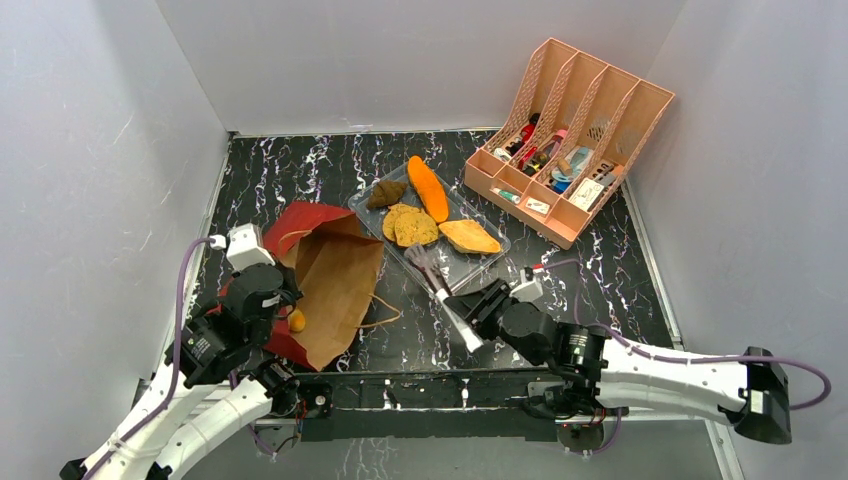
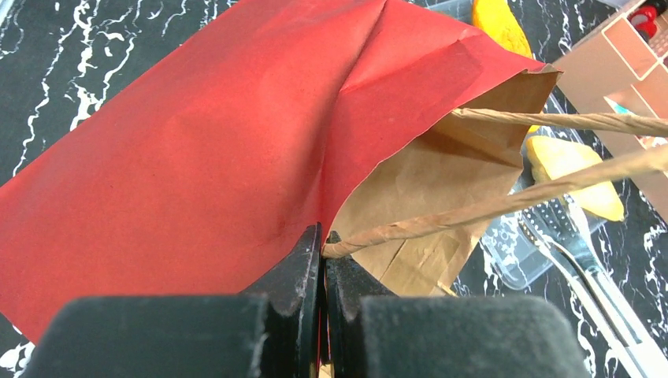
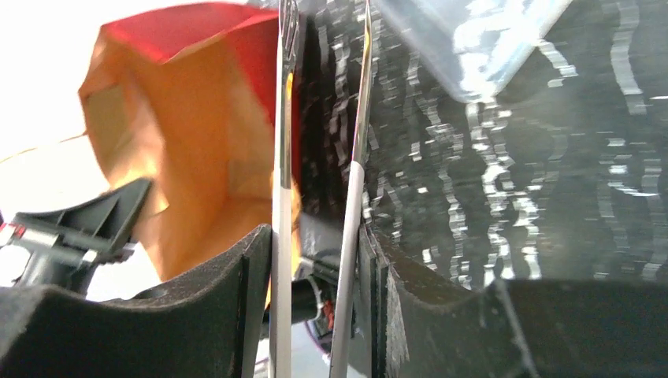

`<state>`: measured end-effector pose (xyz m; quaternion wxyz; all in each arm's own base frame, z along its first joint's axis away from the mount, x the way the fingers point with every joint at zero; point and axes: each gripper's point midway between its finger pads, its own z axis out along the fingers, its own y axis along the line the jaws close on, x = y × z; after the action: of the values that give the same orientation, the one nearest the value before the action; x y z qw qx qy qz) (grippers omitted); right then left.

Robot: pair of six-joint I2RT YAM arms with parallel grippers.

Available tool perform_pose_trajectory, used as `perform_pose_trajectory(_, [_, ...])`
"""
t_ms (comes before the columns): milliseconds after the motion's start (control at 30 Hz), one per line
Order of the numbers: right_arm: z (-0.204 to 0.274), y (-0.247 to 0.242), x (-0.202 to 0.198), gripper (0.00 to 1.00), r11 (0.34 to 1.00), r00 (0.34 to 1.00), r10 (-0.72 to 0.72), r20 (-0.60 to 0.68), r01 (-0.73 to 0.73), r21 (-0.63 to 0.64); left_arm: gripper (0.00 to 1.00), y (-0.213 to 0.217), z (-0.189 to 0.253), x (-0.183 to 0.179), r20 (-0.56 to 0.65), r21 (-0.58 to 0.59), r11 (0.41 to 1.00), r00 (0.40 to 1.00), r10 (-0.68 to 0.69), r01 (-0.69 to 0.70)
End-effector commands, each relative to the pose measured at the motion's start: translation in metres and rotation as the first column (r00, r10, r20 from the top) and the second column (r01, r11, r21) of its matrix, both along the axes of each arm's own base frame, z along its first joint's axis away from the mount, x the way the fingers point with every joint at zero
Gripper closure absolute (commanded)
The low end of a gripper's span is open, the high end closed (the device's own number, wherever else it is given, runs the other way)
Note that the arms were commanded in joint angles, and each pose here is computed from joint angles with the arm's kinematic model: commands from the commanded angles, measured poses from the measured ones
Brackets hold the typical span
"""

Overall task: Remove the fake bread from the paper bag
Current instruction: Place the fake bread in the container, then take out the fake bread from the paper bag.

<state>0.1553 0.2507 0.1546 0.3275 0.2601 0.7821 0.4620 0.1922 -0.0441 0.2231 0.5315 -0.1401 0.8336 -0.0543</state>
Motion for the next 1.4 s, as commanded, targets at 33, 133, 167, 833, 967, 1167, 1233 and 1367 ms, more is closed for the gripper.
perform_pose_trajectory(33, [0.092,0.029,-0.005,0.61,0.988,0.977,0.020,0.210,-0.051,0.146,1.00,-0.015,0.009,-0.001,0.011,-0.014,0.995,0.995,-0.101,0.101])
perform_pose_trajectory(133, [0.105,0.034,-0.013,0.61,0.985,0.966,0.046,0.255,-0.086,0.148,1.00,-0.022,0.002,0.001,-0.022,0.006,0.991,0.991,-0.134,0.135])
perform_pose_trajectory(167, [0.108,0.036,-0.015,0.61,0.984,0.962,0.055,0.266,-0.097,0.148,1.00,-0.026,-0.001,0.002,-0.032,0.009,0.989,0.988,-0.149,0.150])
perform_pose_trajectory(833, [0.073,0.105,-0.076,0.62,0.918,0.901,0.337,0.272,-0.379,0.118,1.00,-0.062,-0.011,0.003,-0.064,0.041,0.926,0.926,-0.373,0.376])
perform_pose_trajectory(967, [0.063,0.116,-0.080,0.61,0.909,0.894,0.370,0.254,-0.404,0.100,1.00,-0.066,-0.009,0.000,-0.043,0.029,0.915,0.916,-0.400,0.401])
perform_pose_trajectory(1167, [0.036,0.133,-0.087,0.60,0.894,0.878,0.426,0.216,-0.446,0.049,1.00,-0.068,-0.006,-0.002,-0.025,0.020,0.905,0.906,-0.423,0.424])
perform_pose_trajectory(1233, [0.030,0.141,-0.092,0.60,0.881,0.865,0.456,0.207,-0.472,0.033,1.00,-0.070,-0.006,-0.003,-0.025,0.017,0.902,0.902,-0.431,0.432])
perform_pose_trajectory(1367, [0.019,0.152,-0.097,0.60,0.865,0.849,0.492,0.190,-0.503,0.006,1.00,-0.074,-0.006,-0.002,-0.023,0.016,0.894,0.894,-0.448,0.448])
